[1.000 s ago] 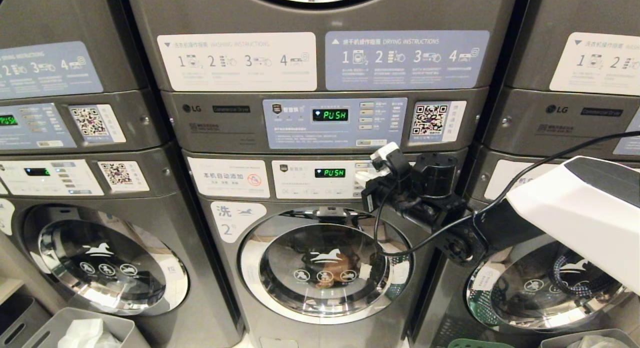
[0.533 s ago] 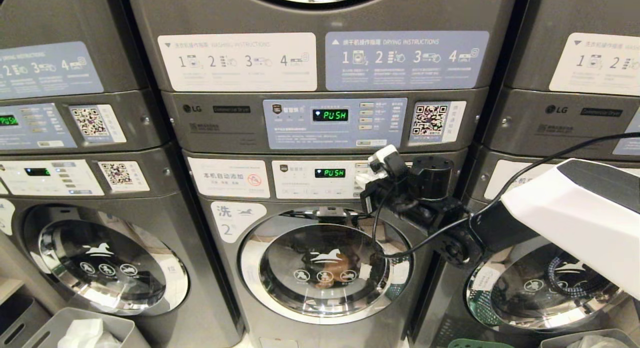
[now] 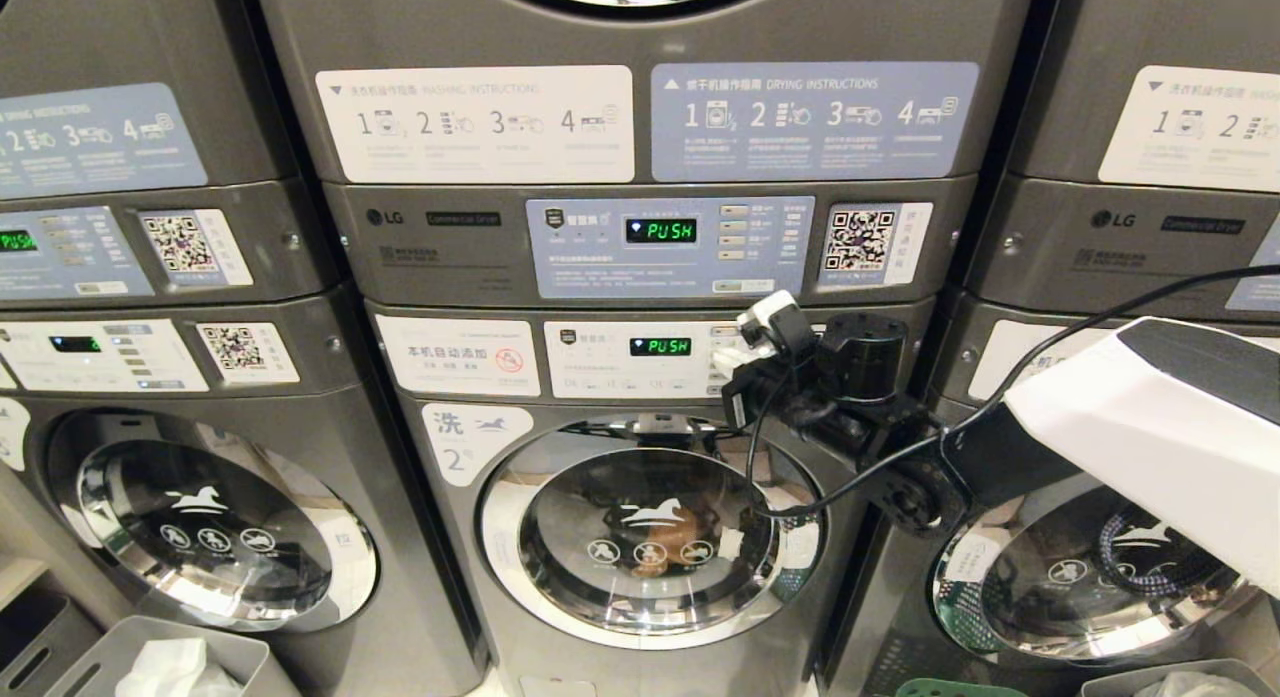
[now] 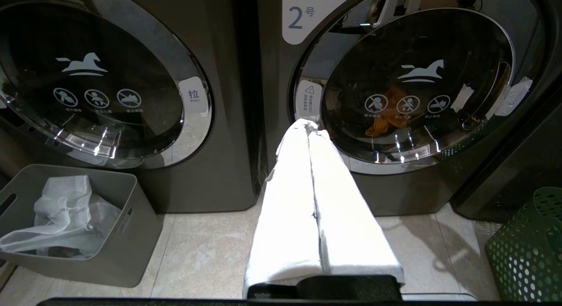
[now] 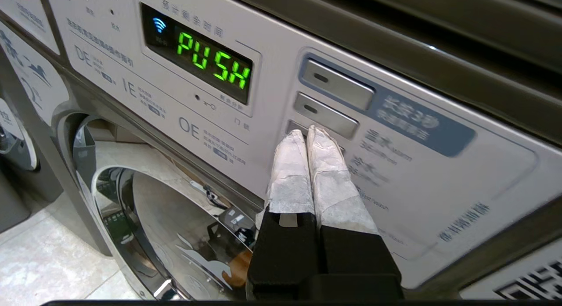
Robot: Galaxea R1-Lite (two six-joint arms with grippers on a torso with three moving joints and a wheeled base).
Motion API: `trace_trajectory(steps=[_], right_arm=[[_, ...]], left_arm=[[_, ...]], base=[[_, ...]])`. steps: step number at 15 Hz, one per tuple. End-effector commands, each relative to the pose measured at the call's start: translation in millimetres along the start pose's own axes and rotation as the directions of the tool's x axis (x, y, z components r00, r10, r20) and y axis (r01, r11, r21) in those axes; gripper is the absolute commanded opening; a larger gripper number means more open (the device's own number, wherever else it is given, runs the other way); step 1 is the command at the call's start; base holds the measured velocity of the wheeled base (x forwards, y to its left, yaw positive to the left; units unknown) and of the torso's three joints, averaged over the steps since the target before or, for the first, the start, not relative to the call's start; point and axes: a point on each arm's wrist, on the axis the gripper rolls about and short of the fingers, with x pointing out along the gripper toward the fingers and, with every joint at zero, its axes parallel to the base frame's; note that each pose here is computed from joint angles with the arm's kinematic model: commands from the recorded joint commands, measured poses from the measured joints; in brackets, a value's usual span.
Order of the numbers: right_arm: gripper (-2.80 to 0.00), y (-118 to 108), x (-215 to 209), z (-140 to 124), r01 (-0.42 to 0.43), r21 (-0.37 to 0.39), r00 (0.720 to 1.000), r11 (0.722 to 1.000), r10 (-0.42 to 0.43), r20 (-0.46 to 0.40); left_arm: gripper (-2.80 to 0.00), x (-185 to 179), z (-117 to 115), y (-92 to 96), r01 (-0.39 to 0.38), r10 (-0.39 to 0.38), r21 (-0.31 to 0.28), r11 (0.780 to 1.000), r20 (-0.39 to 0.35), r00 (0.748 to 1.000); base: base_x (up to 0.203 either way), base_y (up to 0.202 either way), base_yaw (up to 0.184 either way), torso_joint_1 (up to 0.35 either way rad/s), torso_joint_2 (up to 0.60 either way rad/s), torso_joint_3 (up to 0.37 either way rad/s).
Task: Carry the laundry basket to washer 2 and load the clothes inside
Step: Press the washing machine switch
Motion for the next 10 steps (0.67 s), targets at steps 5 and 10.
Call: trace_trajectory(steps=[5,10], right_arm=[[-2.80,0.6,-6.8,3.5,-0.004,0.000,1.000,1.000,0.004,-0.007],[-2.80,-0.2,-2.1,6.7,0.000,-0.003,1.000,1.000,0.000,0.011]], left_arm=[[-2.80,0.0,-0.1,0.0,0.000,0.000,0.000,1.000,-0.001,1.000],[-2.80,0.0,-0.1,0.0,0.000,0.000,0.000,1.000,-0.001,1.000]], base=[[0.000,0.000,0.000,0.000,0.00,0.000],[0.000,0.000,0.000,0.000,0.00,0.000]])
